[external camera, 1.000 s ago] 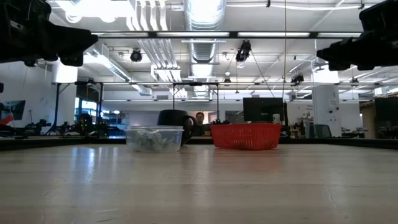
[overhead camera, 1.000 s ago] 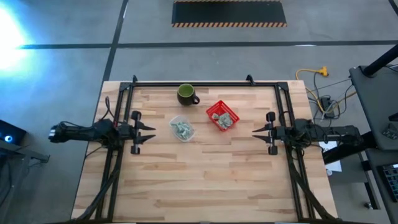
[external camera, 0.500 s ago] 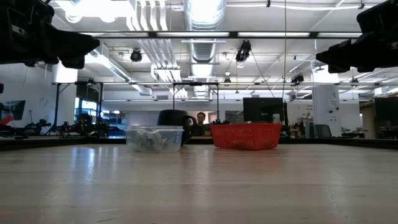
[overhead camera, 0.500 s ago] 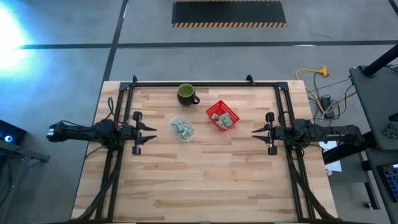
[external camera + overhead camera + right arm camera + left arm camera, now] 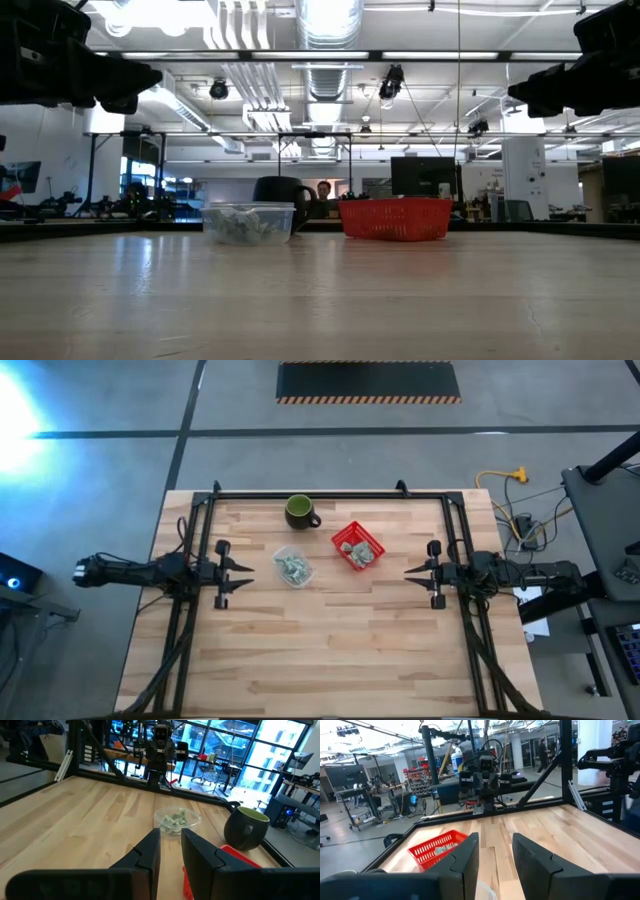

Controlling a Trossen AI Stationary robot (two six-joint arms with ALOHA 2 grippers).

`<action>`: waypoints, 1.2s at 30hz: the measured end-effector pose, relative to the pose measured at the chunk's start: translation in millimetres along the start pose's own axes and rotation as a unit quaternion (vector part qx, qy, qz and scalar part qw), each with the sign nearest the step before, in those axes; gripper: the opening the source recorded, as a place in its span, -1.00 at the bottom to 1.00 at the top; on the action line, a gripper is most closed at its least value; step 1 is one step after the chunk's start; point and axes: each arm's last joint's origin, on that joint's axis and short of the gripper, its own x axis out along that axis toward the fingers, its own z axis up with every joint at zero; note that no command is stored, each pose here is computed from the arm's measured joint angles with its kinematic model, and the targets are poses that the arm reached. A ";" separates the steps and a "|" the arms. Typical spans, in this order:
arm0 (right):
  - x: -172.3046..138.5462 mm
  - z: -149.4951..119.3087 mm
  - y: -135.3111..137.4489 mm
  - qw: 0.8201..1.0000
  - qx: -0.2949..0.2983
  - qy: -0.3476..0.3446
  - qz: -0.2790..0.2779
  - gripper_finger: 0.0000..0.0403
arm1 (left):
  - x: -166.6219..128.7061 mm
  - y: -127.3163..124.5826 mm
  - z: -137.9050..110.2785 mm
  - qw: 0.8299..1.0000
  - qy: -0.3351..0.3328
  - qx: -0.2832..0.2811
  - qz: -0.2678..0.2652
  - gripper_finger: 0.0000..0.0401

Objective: Pick and place items into bin
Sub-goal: Return to Home Position

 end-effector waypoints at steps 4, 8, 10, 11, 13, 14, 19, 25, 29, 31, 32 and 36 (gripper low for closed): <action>0.0 0.0 0.0 1.000 0.000 0.000 0.000 -0.66 | 0.8 -0.2 -1.1 1.000 0.006 0.001 -0.001 -0.49; 0.0 0.0 0.0 1.000 0.000 0.000 0.000 -0.66 | 1.6 -0.5 -2.2 1.000 0.013 0.001 -0.002 -0.49; 0.0 0.0 0.0 1.000 0.000 0.000 0.000 -0.66 | 2.0 -0.6 -2.7 1.000 0.016 0.001 -0.003 -0.49; 0.0 0.0 0.0 1.000 0.000 0.000 0.000 -0.66 | 2.1 -0.7 -2.9 1.000 0.017 0.001 -0.003 -0.49; 0.0 0.0 0.0 1.000 0.000 0.000 0.000 -0.66 | 2.5 -0.8 -3.5 1.000 0.020 0.002 -0.003 -0.49; 0.0 0.0 0.0 1.000 0.000 0.000 0.000 -0.66 | 2.6 -0.8 -3.7 1.000 0.021 0.002 -0.004 -0.49; 0.0 0.0 0.0 1.000 0.000 0.000 0.000 -0.66 | 3.3 -1.1 -4.8 1.000 0.027 0.002 -0.005 -0.49; 0.0 0.0 0.0 1.000 0.000 0.000 0.000 -0.66 | 4.1 -1.3 -5.9 0.999 0.033 0.003 -0.006 -0.49; 0.0 0.0 0.0 1.000 0.000 0.000 0.000 -0.66 | 4.5 -1.5 -6.6 0.999 0.037 0.003 -0.006 -0.49; 0.0 0.0 0.0 1.000 0.000 0.000 0.000 -0.66 | 4.8 -1.6 -7.0 0.999 0.040 0.003 -0.007 -0.49; 0.0 0.0 0.0 1.000 0.000 0.000 0.000 -0.66 | 4.8 -1.6 -7.1 0.999 0.040 0.004 -0.007 -0.49; 0.0 0.0 0.0 1.000 0.000 0.000 0.000 -0.66 | 5.0 -1.6 -7.4 0.999 0.042 0.004 -0.007 -0.49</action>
